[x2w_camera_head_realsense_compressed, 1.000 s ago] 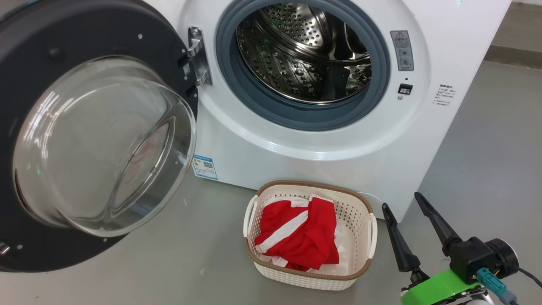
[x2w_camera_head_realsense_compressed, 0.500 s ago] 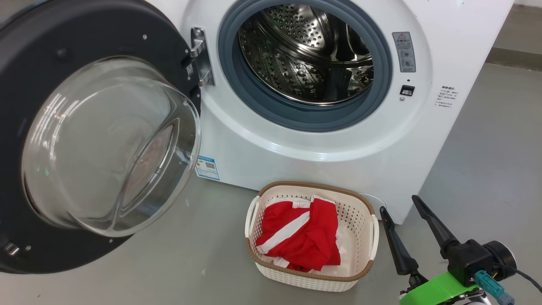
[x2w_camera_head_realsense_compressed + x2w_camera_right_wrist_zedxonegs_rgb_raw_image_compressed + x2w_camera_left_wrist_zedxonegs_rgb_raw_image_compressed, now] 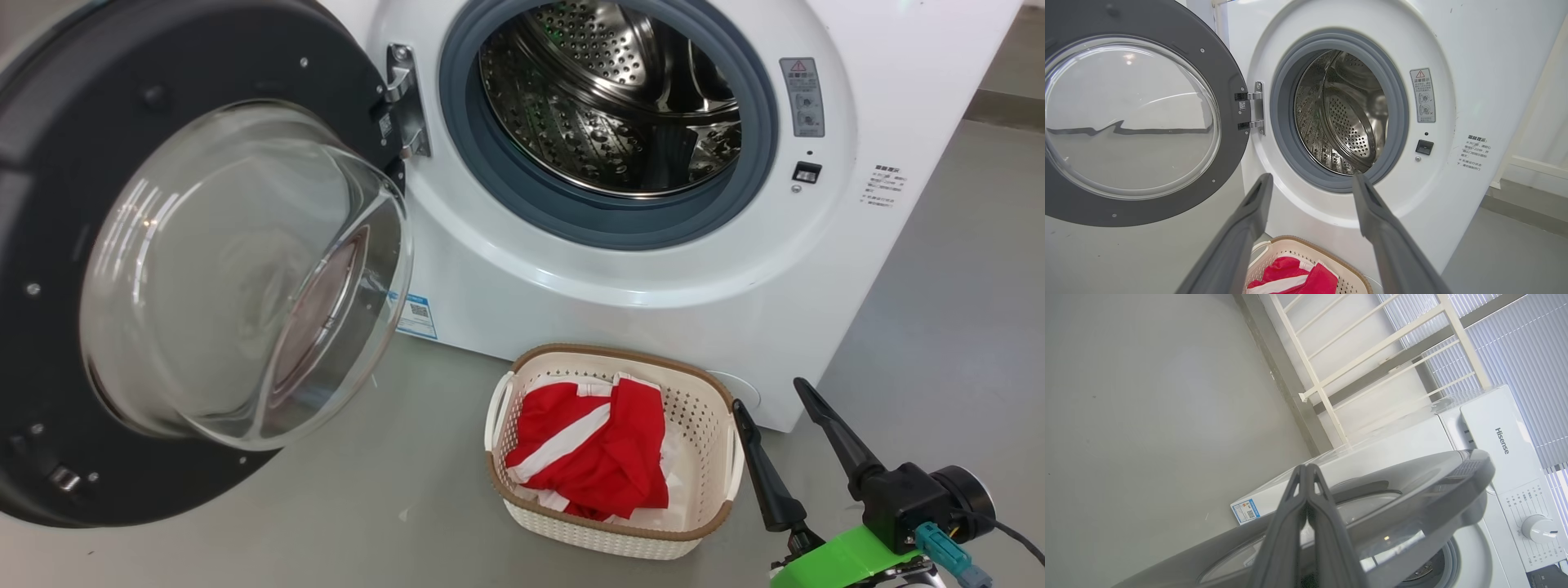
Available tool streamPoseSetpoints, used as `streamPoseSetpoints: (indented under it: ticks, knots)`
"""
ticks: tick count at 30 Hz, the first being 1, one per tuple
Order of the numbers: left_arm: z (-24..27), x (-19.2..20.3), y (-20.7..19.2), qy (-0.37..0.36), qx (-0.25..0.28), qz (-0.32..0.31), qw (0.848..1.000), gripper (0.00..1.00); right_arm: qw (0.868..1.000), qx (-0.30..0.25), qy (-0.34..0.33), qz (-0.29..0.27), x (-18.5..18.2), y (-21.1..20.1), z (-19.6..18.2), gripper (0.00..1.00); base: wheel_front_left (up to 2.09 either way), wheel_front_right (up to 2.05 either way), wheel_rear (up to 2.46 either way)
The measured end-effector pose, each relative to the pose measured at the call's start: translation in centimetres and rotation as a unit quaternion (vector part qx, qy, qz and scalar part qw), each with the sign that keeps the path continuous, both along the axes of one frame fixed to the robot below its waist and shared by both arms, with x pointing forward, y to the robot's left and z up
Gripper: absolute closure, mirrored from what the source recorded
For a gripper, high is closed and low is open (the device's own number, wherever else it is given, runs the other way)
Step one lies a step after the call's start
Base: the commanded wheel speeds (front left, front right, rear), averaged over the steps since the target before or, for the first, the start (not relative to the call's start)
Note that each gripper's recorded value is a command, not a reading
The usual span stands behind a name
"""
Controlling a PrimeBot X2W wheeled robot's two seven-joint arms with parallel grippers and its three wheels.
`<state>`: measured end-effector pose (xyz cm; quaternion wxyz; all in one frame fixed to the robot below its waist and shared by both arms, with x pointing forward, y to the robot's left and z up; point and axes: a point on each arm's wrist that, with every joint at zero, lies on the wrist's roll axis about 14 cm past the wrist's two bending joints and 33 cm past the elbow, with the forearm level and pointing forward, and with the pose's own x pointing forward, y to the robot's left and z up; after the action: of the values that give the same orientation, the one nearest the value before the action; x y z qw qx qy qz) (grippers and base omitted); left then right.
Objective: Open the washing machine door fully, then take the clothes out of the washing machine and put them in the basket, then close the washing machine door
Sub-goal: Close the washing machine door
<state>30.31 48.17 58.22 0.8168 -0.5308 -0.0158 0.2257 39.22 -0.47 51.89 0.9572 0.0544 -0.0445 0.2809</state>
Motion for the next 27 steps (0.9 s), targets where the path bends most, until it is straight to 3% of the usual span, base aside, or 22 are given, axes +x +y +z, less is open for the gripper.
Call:
streamPoseSetpoints:
  ticks: [17,27]
  knots:
    - [-0.1,-0.4,-3.0,-0.057,-0.058,-0.030,0.996,1.00,1.000,0.001,0.006,0.015,0.1,1.2,-0.4,0.00,0.00,0.00,0.00]
    - [-0.2,-0.1,-5.9,-0.063,-0.050,-0.062,0.995,1.00,1.000,0.000,0.014,0.016,0.2,1.2,-1.0,0.00,0.00,0.00,0.00]
